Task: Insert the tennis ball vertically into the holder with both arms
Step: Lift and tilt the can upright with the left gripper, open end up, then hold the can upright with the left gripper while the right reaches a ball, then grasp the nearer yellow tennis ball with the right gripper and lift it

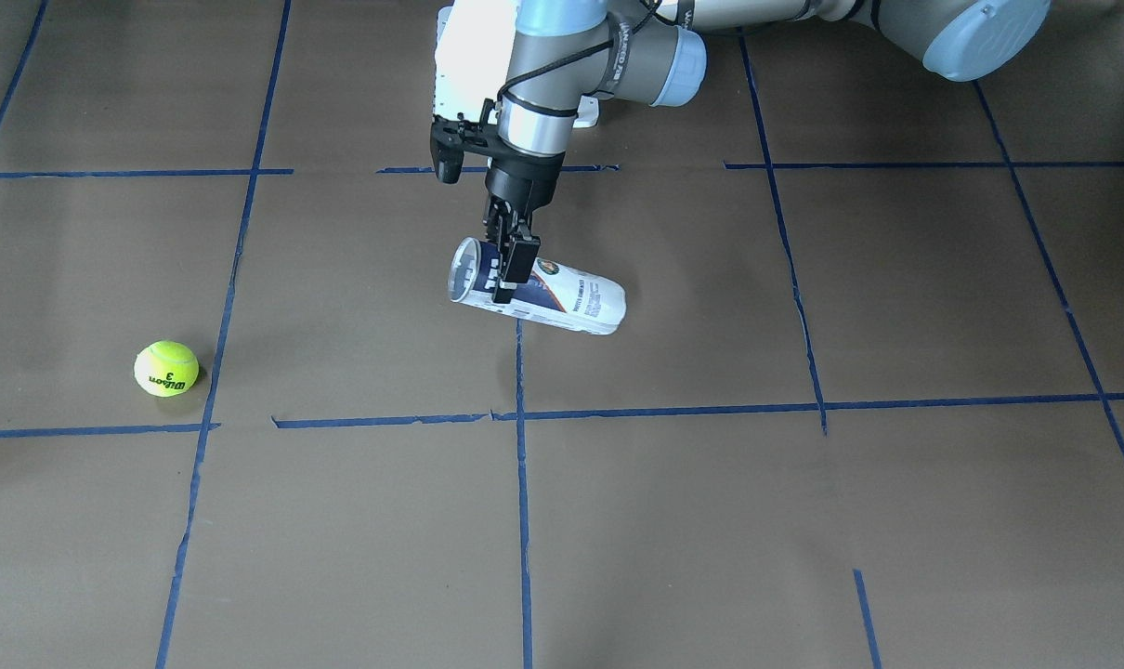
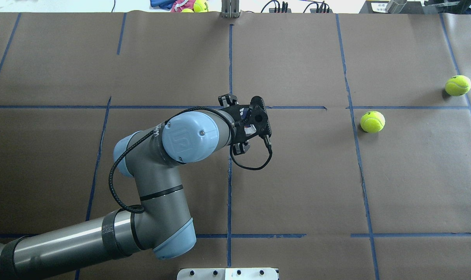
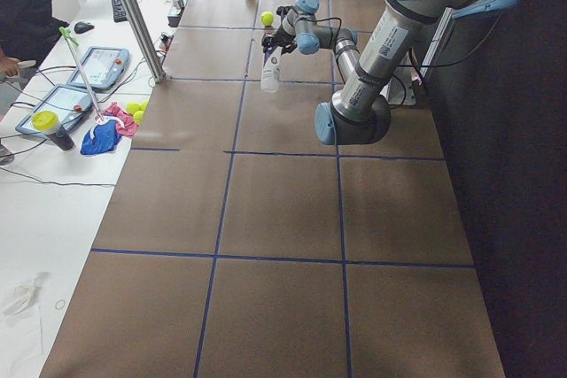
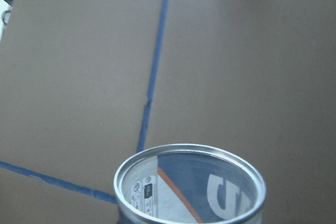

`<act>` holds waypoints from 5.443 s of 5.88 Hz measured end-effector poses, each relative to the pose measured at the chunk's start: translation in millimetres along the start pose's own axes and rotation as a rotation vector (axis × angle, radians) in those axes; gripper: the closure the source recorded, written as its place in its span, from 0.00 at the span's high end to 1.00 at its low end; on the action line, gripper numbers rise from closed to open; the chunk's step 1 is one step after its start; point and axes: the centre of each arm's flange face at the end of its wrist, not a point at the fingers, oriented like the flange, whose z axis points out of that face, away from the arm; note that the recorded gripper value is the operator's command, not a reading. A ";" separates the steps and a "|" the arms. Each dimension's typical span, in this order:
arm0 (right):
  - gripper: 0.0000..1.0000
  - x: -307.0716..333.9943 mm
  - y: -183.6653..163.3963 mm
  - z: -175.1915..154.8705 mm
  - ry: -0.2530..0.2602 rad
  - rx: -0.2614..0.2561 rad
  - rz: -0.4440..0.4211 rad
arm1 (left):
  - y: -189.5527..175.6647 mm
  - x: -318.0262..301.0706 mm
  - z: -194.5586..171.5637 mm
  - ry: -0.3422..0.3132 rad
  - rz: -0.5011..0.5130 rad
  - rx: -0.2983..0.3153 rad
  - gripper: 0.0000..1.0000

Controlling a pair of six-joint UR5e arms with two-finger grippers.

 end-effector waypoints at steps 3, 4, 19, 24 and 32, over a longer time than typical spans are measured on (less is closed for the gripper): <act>1.00 -65.0 -96.0 14.5 -0.034 0.006 0.013 | 28.3 -23.4 -35.4 -0.030 -0.384 0.463 0.76; 1.00 -82.0 -116.1 18.2 -0.045 0.007 0.018 | 54.9 -21.7 -34.0 -0.020 -0.431 0.551 0.76; 1.00 -240.3 -184.2 193.8 -0.016 -0.079 0.084 | 142.2 50.1 6.2 -0.029 -0.544 0.705 0.89; 0.08 -261.4 -171.5 219.9 0.008 -0.109 0.058 | 140.7 50.8 6.3 -0.028 -0.544 0.706 0.91; 0.00 -501.6 -241.1 8.5 -0.340 0.214 0.288 | 140.2 56.5 7.0 -0.021 -0.543 0.702 0.88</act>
